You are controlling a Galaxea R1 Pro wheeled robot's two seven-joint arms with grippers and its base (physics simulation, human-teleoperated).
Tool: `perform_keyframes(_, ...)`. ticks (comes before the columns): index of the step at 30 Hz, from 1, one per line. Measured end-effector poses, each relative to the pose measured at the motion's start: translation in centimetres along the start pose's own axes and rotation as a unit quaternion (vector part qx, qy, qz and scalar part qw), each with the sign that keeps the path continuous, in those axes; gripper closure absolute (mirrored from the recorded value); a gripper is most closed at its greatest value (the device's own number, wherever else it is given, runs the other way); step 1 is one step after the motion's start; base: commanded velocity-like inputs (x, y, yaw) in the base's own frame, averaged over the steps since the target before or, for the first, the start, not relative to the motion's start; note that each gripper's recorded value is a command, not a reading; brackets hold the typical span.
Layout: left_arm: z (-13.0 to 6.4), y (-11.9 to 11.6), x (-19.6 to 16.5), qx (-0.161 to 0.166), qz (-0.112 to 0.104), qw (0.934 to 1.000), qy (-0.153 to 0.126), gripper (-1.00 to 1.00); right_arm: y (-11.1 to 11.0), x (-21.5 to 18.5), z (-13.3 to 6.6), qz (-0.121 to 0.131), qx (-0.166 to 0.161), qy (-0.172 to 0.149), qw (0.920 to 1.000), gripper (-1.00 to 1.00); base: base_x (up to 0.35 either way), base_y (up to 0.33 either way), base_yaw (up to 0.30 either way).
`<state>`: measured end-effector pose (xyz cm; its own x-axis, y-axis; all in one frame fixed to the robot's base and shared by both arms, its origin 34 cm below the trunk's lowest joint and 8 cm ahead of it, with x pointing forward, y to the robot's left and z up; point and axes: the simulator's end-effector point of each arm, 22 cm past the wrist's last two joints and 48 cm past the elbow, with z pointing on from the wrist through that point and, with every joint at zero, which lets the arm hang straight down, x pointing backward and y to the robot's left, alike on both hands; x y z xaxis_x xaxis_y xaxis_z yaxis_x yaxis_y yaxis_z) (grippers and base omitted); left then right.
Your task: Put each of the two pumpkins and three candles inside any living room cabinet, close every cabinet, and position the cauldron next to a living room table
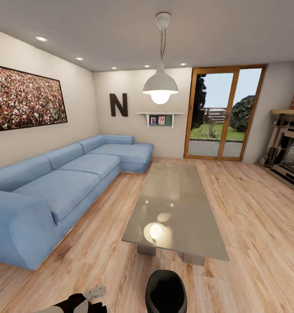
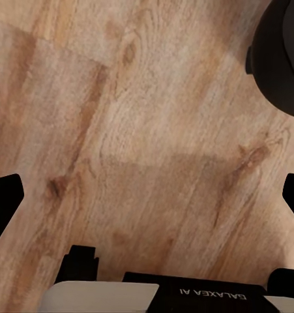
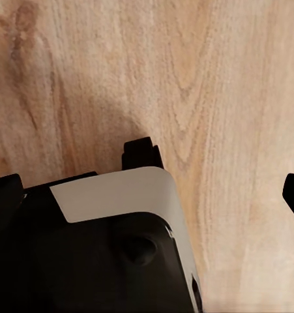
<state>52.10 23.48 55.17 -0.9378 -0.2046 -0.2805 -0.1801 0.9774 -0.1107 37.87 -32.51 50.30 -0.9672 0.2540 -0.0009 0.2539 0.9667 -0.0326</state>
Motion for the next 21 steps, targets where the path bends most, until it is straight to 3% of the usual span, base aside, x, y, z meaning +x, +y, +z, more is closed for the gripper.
perform_keyframes(21,-2.4,-0.1,0.1,-0.003,-0.001,0.9999,0.014,-1.0,-0.2,0.9,-2.7,-0.002,0.004,0.014,0.9999,-1.0,0.0,0.0,0.0)
